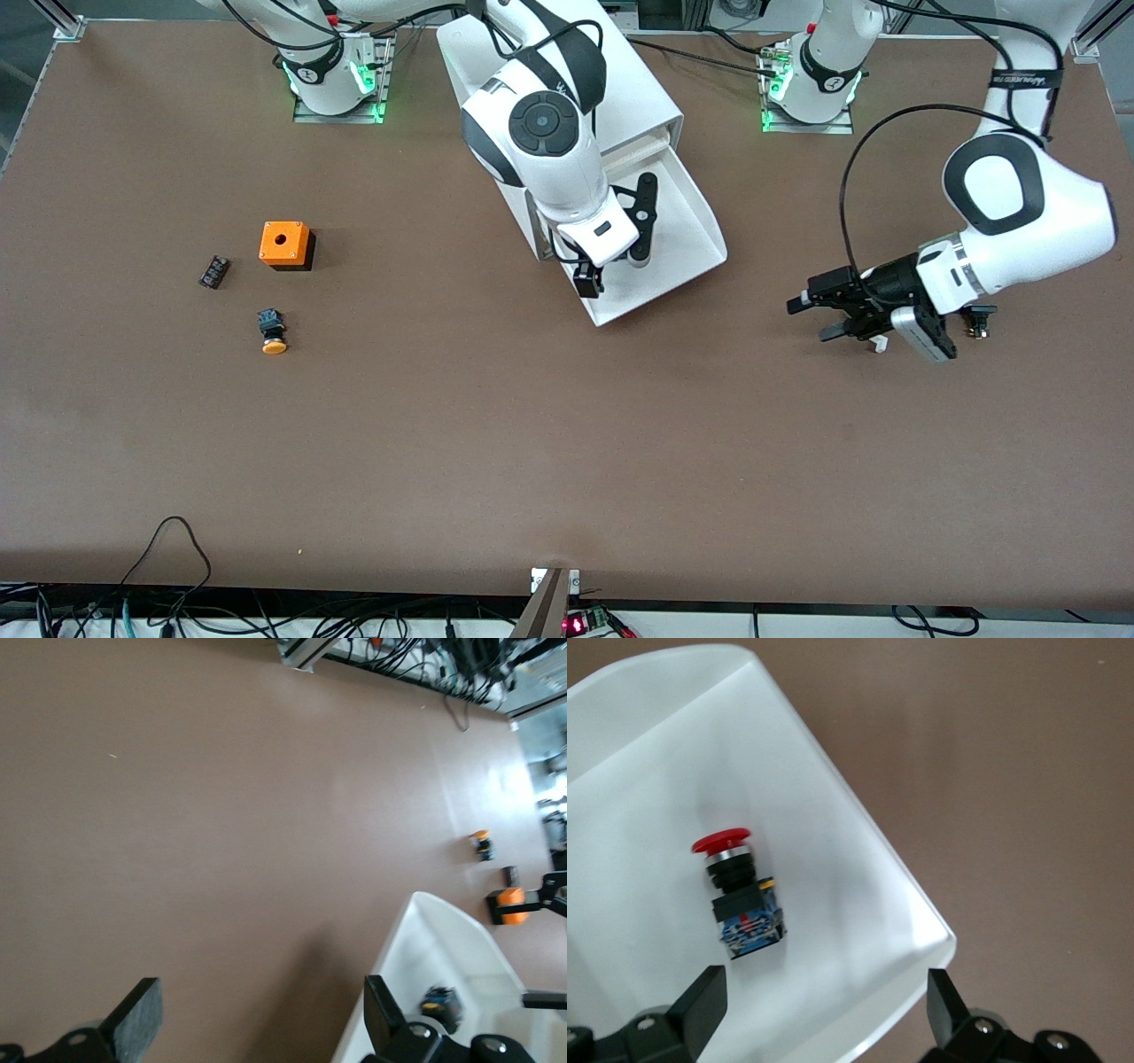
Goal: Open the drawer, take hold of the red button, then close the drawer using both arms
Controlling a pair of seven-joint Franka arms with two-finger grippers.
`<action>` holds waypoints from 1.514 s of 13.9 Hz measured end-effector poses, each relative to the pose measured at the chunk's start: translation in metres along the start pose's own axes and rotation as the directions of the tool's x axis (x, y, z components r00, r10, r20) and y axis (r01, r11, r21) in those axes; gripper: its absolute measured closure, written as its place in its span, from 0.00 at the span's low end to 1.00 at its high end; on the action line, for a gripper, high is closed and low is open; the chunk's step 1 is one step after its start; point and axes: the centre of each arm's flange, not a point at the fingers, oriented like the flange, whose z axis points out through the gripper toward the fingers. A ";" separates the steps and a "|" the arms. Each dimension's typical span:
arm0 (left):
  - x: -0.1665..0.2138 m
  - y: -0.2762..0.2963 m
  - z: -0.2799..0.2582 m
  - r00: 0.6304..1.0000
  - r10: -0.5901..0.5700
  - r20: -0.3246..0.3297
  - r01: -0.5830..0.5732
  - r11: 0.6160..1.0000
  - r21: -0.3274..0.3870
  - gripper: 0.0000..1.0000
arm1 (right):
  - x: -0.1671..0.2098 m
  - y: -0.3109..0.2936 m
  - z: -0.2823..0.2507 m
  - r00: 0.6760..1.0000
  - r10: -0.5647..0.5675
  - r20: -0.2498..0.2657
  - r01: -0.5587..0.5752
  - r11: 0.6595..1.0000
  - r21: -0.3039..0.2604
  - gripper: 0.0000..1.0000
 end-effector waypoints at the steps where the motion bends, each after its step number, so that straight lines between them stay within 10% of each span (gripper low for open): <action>1: 0.005 -0.001 -0.016 0.999 0.042 0.006 -0.042 0.998 0.050 0.00 | 0.004 -0.008 0.005 0.998 -0.061 0.013 0.061 0.998 0.014 0.00; 8: 0.027 0.002 -0.133 0.974 0.183 0.135 -0.217 0.928 0.302 0.00 | 0.025 -0.043 0.036 0.979 -0.195 0.049 0.193 0.980 0.055 0.00; 13: 0.035 0.029 -0.170 0.982 -0.021 0.187 -0.063 0.898 0.436 0.00 | 0.018 -0.041 0.072 0.977 -0.195 0.087 0.188 0.978 0.087 0.00; 21: 0.037 0.063 -0.198 0.927 -0.368 0.072 0.253 0.756 0.603 0.00 | 0.019 -0.043 0.082 0.975 -0.200 0.101 0.191 0.978 0.085 0.13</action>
